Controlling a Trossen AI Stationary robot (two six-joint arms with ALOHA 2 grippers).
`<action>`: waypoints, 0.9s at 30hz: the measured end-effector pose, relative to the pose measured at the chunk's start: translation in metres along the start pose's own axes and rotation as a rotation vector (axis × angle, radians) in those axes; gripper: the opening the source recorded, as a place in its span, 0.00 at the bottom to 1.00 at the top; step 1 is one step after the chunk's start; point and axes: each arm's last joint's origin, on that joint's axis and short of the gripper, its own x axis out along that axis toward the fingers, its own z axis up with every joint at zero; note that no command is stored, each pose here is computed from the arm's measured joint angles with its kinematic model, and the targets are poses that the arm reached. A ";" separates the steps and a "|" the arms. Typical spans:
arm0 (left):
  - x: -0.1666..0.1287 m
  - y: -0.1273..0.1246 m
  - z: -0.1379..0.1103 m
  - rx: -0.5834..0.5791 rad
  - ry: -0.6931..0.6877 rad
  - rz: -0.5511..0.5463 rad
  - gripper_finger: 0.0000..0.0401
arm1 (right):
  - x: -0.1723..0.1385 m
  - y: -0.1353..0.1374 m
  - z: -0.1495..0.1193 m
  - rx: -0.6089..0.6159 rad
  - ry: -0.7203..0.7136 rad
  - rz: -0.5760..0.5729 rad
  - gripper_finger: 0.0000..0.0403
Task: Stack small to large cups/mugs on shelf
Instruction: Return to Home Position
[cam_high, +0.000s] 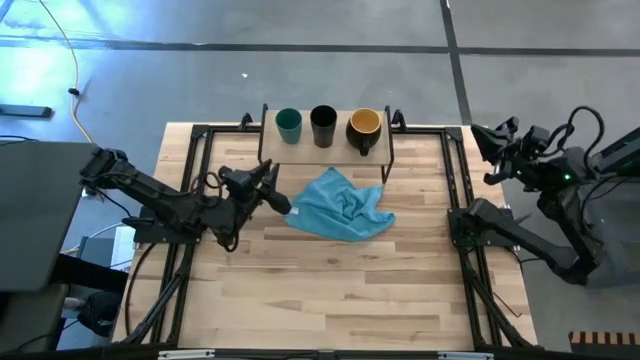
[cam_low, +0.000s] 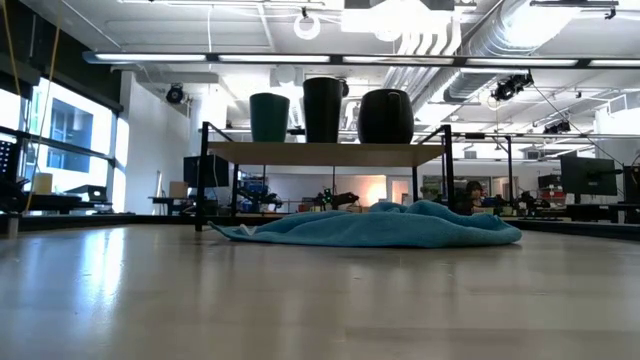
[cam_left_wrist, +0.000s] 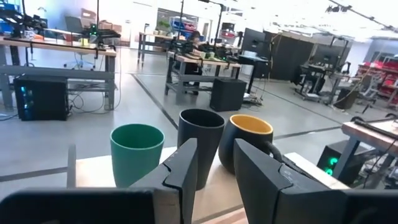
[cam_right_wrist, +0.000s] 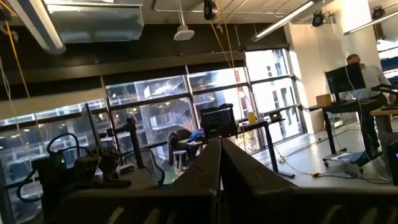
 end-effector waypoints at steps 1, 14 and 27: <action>0.000 0.001 0.002 -0.005 -0.001 0.000 0.23 | -0.002 0.000 -0.002 0.005 -0.005 -0.003 0.00; -0.002 0.016 0.014 0.028 0.003 0.004 0.23 | 0.007 -0.020 -0.063 0.060 0.017 0.027 0.00; -0.002 0.017 0.014 0.042 0.007 -0.011 0.23 | 0.011 -0.028 -0.104 -0.009 0.151 0.084 0.00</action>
